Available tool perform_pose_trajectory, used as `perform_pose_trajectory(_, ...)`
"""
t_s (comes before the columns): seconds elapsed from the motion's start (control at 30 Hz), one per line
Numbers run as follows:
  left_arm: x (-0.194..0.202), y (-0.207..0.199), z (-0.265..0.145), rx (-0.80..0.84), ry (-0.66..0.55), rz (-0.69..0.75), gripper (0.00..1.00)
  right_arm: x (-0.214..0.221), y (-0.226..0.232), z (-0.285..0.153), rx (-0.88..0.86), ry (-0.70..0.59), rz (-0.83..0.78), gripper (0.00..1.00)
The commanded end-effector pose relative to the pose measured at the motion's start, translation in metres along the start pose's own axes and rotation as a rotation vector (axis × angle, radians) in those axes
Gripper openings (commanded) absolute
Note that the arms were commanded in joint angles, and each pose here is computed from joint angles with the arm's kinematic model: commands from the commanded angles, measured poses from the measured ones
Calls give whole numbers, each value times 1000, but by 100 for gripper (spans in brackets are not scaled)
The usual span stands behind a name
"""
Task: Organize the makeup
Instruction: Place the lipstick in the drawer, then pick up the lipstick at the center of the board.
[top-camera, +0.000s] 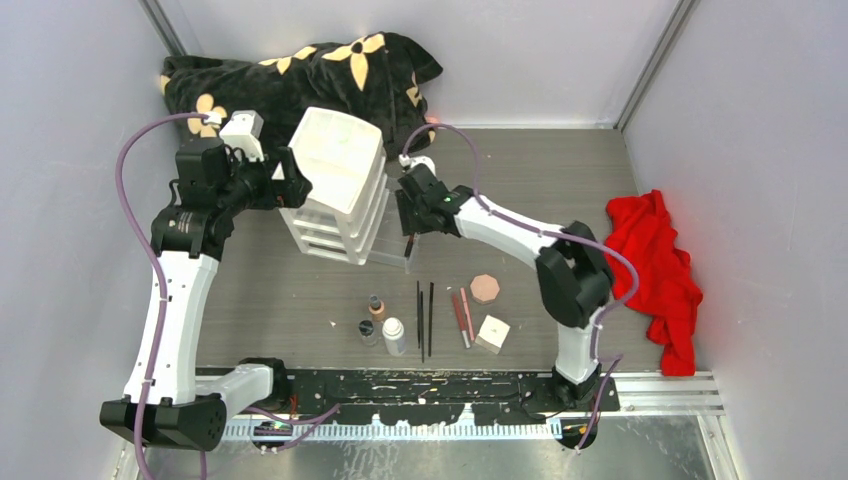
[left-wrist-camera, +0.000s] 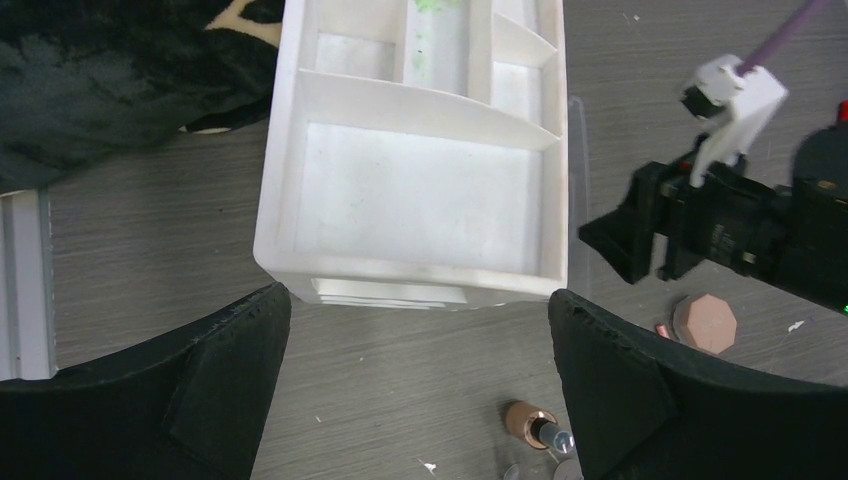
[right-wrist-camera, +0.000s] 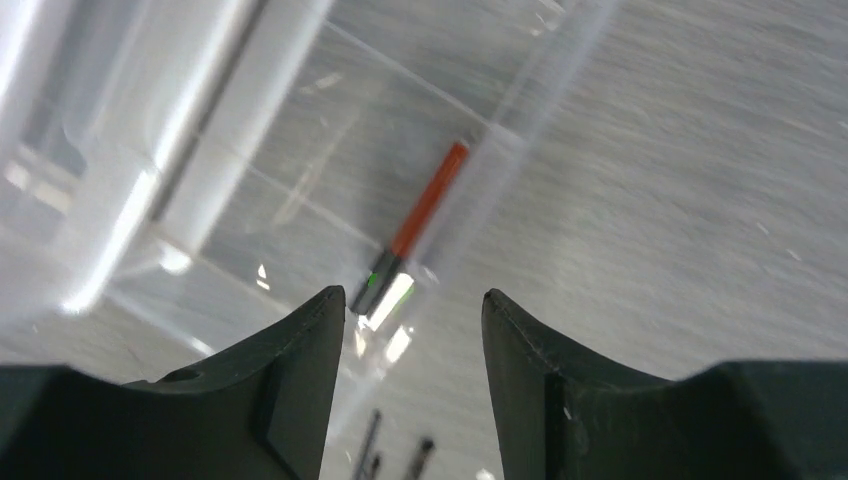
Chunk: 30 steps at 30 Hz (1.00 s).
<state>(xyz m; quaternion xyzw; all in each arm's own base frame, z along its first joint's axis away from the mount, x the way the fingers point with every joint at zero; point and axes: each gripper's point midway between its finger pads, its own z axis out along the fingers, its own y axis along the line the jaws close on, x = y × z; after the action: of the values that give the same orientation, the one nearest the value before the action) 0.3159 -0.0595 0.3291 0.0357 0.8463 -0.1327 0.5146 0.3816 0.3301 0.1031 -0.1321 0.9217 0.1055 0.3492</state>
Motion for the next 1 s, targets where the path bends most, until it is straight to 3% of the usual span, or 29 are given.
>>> perform_pose_trajectory(0.0,-15,-5,-10,19,-57,9,100,-13,-27,-69,40,-110,-4,58)
perform_pose_trajectory(0.2,-19,-6,-9,23,-70,2,100,77,-57,-95,67,10,18,56)
perform_pose_trajectory(0.4,-16,-8,-1,41,-56,-17,100,153,-45,-108,77,145,-96,54)
perform_pose_trajectory(0.97,-1,-5,9,43,-31,-19,100,209,-35,-96,33,261,-83,50)
